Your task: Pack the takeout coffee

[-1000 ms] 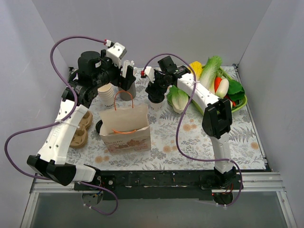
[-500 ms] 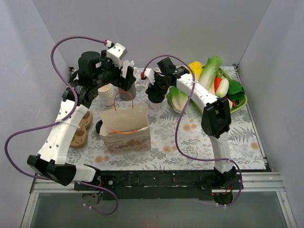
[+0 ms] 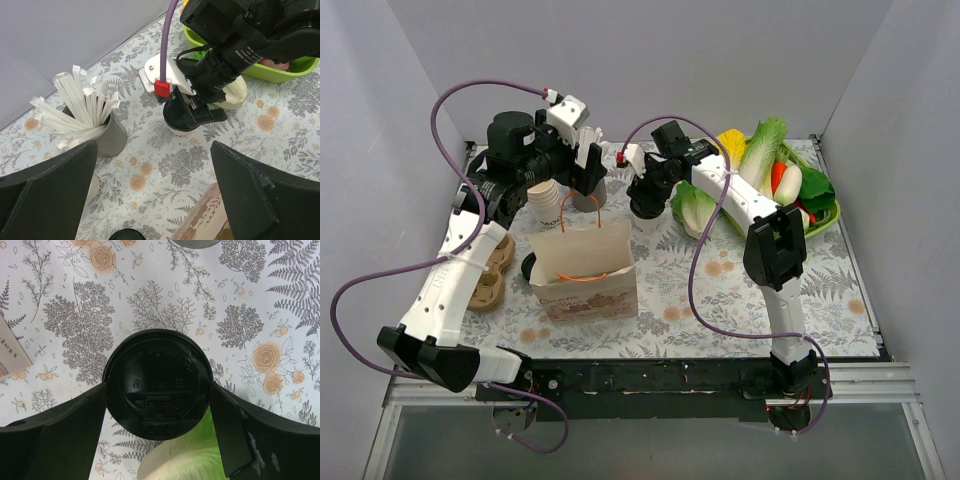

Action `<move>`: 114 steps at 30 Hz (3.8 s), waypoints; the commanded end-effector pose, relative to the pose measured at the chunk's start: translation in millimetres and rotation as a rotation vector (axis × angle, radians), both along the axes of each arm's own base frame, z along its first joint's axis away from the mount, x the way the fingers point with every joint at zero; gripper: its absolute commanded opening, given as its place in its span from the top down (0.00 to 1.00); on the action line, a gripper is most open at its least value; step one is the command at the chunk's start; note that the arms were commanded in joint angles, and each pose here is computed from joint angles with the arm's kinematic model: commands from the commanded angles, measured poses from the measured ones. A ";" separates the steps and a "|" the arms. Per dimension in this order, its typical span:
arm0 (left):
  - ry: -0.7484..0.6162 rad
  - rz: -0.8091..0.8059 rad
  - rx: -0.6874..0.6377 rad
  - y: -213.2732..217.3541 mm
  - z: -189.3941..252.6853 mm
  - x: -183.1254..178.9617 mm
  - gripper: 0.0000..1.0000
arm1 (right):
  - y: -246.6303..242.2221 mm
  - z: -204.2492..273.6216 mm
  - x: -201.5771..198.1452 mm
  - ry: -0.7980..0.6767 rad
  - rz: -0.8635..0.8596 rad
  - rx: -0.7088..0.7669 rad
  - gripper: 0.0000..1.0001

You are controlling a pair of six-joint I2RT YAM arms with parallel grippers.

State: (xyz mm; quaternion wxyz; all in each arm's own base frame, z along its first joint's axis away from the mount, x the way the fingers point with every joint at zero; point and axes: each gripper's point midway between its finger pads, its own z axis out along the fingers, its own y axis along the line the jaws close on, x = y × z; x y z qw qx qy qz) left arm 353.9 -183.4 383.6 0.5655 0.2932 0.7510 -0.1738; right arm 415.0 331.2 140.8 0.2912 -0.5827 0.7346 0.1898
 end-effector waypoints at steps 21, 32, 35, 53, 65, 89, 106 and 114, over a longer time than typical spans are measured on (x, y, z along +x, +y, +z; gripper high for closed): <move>-0.025 -0.041 -0.004 4.8 -14.2 -29.3 0.02 | -71.7 43.8 -126.3 0.081 0.094 -0.027 0.29; -0.031 -0.055 -0.016 1.8 -15.5 -32.5 0.02 | -113.2 26.3 -195.8 0.103 0.168 -0.042 0.28; -0.023 -0.062 -0.021 0.3 -18.1 -35.3 0.02 | -119.9 16.9 -203.9 0.124 0.183 -0.065 0.28; -0.024 -0.094 -0.036 -3.2 -17.5 -48.6 0.02 | -140.7 9.8 -227.3 0.114 0.249 -0.110 0.05; -0.007 -0.125 -0.057 -7.7 -20.6 -54.5 0.02 | -147.9 15.8 -236.6 0.178 0.336 -0.166 0.03; -0.001 -0.128 -0.051 -7.8 -24.3 -53.7 0.02 | -135.6 12.7 -211.4 0.109 0.294 -0.173 0.02; 0.015 -0.134 -0.051 -8.7 -28.7 -55.0 0.02 | -139.8 3.2 -232.0 0.155 0.349 -0.210 0.02; 0.017 -0.138 -0.049 -9.5 -29.5 -54.2 0.02 | -136.7 13.3 -233.7 0.142 0.376 -0.192 0.02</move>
